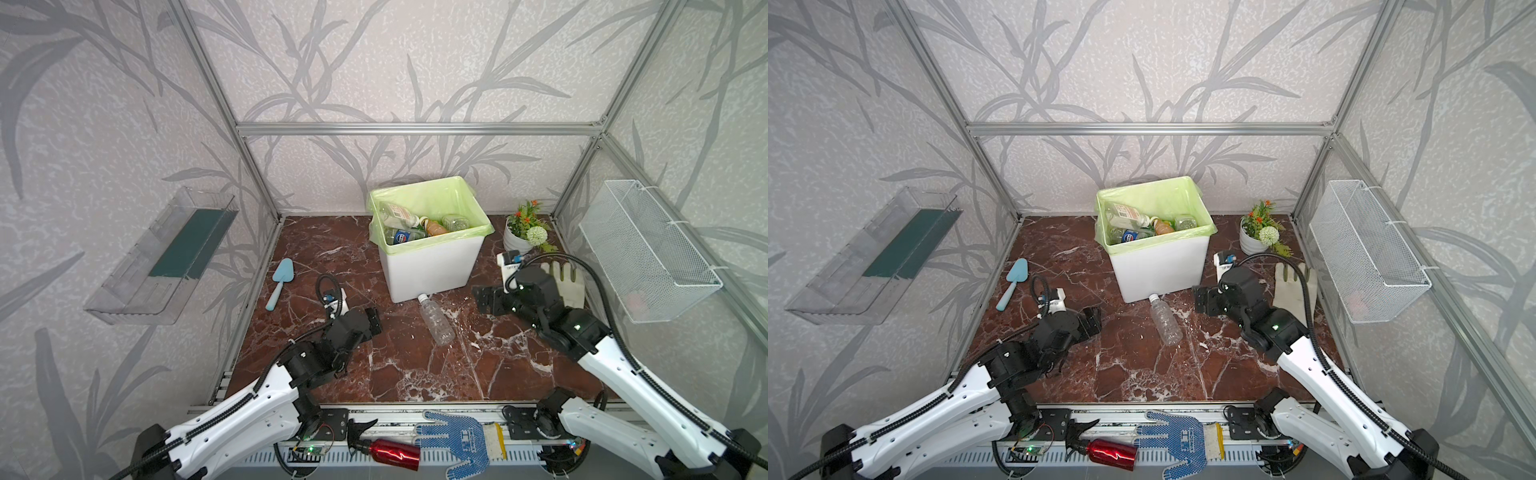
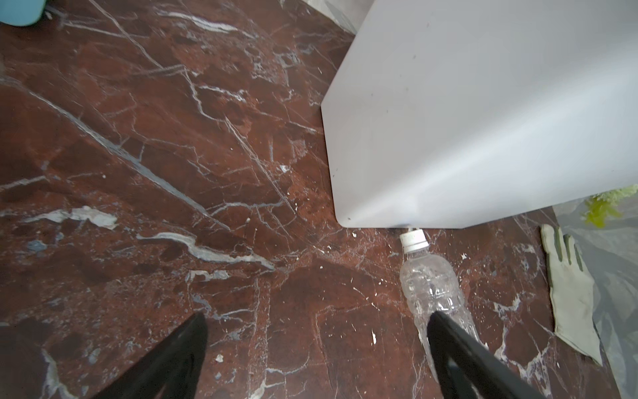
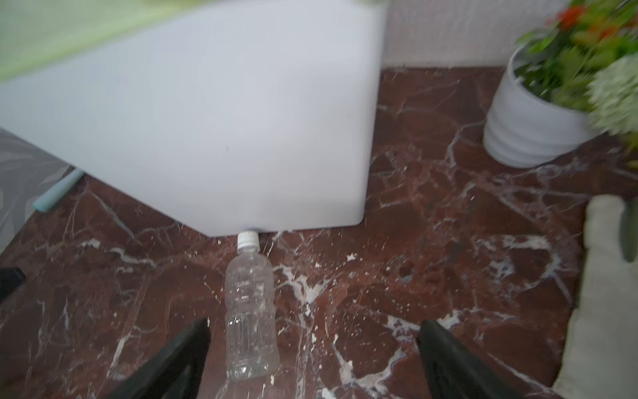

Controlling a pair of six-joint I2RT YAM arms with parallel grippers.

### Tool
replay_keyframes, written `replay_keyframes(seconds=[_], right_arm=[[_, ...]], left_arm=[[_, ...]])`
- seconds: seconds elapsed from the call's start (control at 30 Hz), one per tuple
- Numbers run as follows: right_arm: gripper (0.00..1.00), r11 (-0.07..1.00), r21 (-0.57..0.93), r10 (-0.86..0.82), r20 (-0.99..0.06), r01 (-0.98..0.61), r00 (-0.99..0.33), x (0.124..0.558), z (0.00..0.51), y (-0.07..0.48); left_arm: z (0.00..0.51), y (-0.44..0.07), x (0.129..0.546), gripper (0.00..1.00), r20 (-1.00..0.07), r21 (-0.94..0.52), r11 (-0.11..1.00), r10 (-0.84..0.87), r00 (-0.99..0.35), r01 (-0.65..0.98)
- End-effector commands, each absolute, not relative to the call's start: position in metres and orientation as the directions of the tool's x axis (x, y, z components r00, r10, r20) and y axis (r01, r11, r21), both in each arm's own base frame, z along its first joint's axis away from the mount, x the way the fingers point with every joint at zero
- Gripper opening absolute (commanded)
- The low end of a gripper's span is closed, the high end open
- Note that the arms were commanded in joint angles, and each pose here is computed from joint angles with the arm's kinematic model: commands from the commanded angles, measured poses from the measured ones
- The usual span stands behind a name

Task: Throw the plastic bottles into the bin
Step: 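Lower the right gripper to the last clear bottle and close on it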

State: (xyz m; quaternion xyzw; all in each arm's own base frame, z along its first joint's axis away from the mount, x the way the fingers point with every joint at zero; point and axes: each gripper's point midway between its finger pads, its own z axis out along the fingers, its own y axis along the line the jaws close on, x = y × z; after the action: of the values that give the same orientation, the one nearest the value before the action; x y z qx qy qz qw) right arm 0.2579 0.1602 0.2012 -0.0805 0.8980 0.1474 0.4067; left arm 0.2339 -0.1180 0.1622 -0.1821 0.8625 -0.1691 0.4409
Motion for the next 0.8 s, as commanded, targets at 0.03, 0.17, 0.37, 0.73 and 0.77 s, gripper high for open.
replay_keyframes(seconds=[0.03,0.17,0.37,0.73,0.77], right_arm=[[0.95,0.934,0.269,0.016,-0.688,-0.234,-0.725,0.248,0.156,0.191],[0.95,0.929,0.242,-0.072,-0.626,-0.281,-0.777,0.245,0.122,0.227],[0.96,0.920,0.203,-0.192,-0.516,-0.337,-0.835,0.255,0.095,0.265],[0.81,0.924,0.096,-0.299,-0.420,-0.370,-0.857,0.271,0.058,0.277],[0.81,0.925,0.095,-0.301,-0.411,-0.368,-0.861,0.272,0.058,0.278]], left_arm=[[0.150,-0.090,0.229,0.99,-0.719,-0.390,0.891,-0.452,-0.528,-0.232],[0.143,-0.082,0.228,0.99,-0.694,-0.400,0.882,-0.469,-0.546,-0.249],[0.139,-0.075,0.226,0.99,-0.691,-0.375,0.893,-0.449,-0.566,-0.250],[0.127,-0.072,0.223,0.99,-0.686,-0.349,0.904,-0.426,-0.590,-0.246],[0.127,-0.072,0.223,0.99,-0.686,-0.347,0.905,-0.425,-0.591,-0.247]])
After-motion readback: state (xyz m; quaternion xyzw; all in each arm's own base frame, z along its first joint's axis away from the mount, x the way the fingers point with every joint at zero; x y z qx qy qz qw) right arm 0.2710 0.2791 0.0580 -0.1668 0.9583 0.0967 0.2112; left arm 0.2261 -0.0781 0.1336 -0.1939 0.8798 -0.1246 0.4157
